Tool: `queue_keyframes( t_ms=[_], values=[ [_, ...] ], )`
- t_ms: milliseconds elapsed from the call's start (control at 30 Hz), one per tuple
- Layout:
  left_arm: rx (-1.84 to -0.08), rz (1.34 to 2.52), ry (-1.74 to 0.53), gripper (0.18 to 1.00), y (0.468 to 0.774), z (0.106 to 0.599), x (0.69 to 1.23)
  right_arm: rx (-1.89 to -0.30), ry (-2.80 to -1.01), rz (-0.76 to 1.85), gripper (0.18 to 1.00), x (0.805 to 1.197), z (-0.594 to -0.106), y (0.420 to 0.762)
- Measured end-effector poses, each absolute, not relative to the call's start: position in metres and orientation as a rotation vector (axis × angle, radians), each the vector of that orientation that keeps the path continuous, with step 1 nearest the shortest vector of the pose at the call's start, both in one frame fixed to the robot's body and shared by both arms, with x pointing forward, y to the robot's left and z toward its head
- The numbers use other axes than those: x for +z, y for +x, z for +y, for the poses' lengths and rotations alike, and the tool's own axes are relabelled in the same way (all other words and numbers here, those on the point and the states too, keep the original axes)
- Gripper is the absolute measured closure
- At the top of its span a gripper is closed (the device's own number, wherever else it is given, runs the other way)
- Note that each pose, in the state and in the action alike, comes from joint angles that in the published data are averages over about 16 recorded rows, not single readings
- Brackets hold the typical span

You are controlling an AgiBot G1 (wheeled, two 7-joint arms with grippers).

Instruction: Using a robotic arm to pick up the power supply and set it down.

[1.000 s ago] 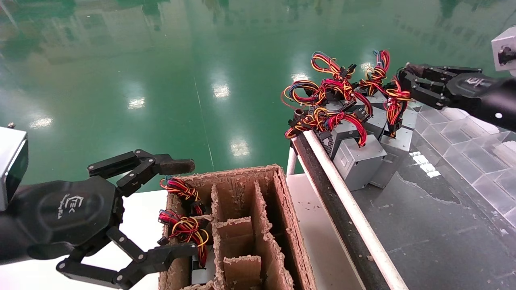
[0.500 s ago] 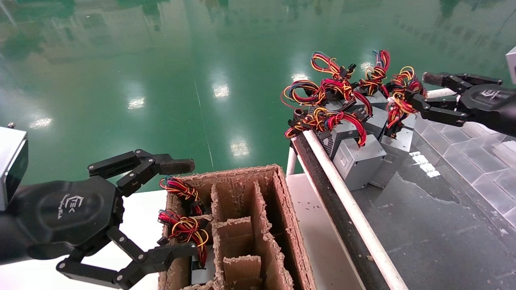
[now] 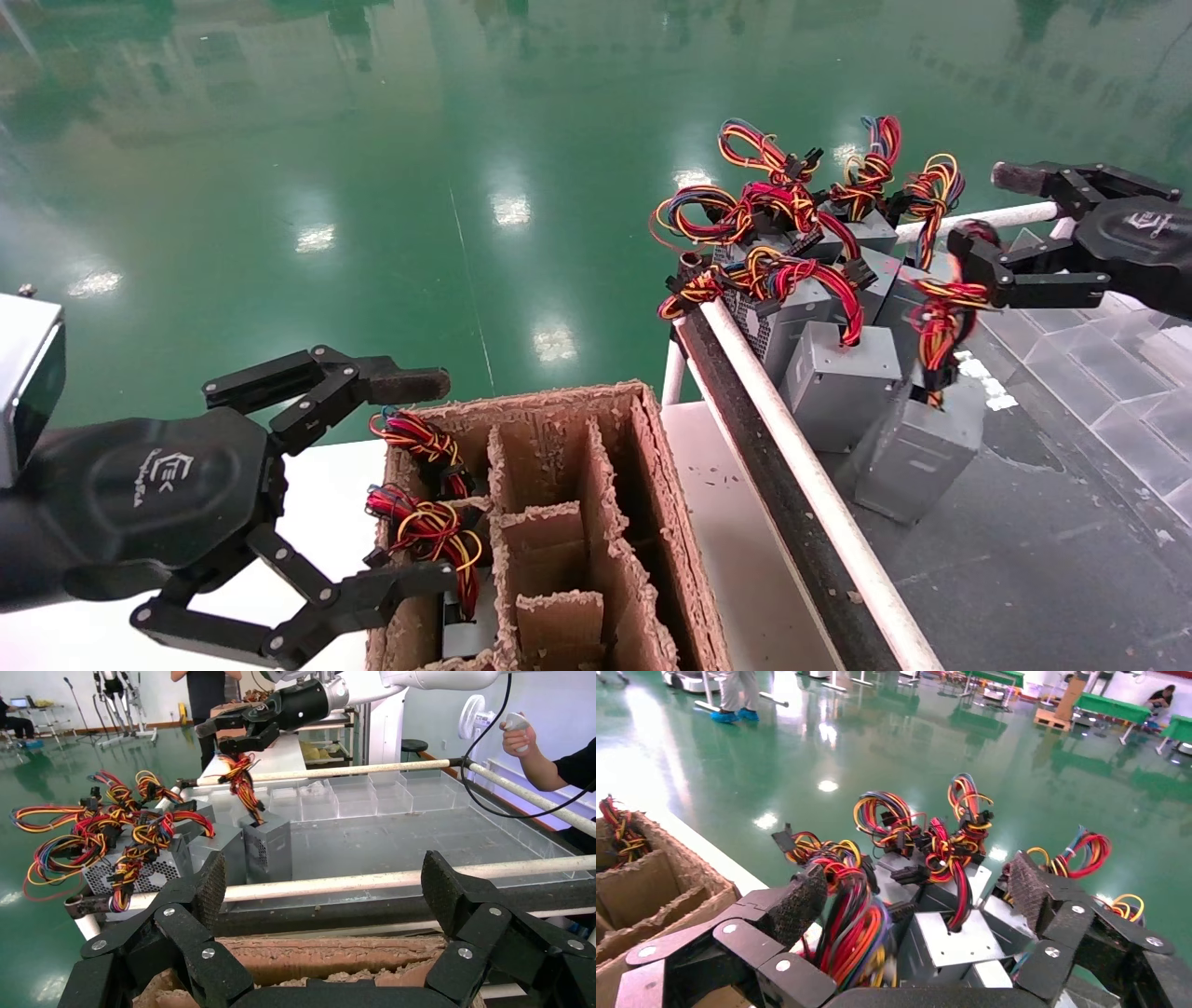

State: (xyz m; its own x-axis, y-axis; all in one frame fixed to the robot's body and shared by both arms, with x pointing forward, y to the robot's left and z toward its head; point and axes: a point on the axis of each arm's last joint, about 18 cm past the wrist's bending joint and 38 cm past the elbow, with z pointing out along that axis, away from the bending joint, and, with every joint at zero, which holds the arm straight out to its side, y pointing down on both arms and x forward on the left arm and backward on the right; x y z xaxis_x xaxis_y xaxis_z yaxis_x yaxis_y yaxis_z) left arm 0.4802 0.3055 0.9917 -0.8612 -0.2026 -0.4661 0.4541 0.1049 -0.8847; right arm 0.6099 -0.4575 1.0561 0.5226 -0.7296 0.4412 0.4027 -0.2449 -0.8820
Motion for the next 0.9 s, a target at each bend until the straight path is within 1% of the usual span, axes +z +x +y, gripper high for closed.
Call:
queue_keyframes(
  t_ms=[133,367,567,900],
  values=[
    [-1.807,1.91,0.245,0.183,0.48,0.305,0.992,-1.103,-1.457,0.307,0.265,1.058,-0.458,0.612],
    [-1.807,1.91,0.245,0.183,0.48,0.305,0.992,-1.135,-1.437,0.316,0.203,1.067,-0.46,0.615],
    [-1.807,1.91,0.245,0.183,0.48,0.305,0.992,-1.163,-1.425,0.336,0.182,1.072,-0.462,0.62],
    [-1.807,1.91,0.245,0.183,0.48,0.305,0.992,-1.168,-1.435,0.384,0.178,1.066,-0.464,0.628]
  ],
)
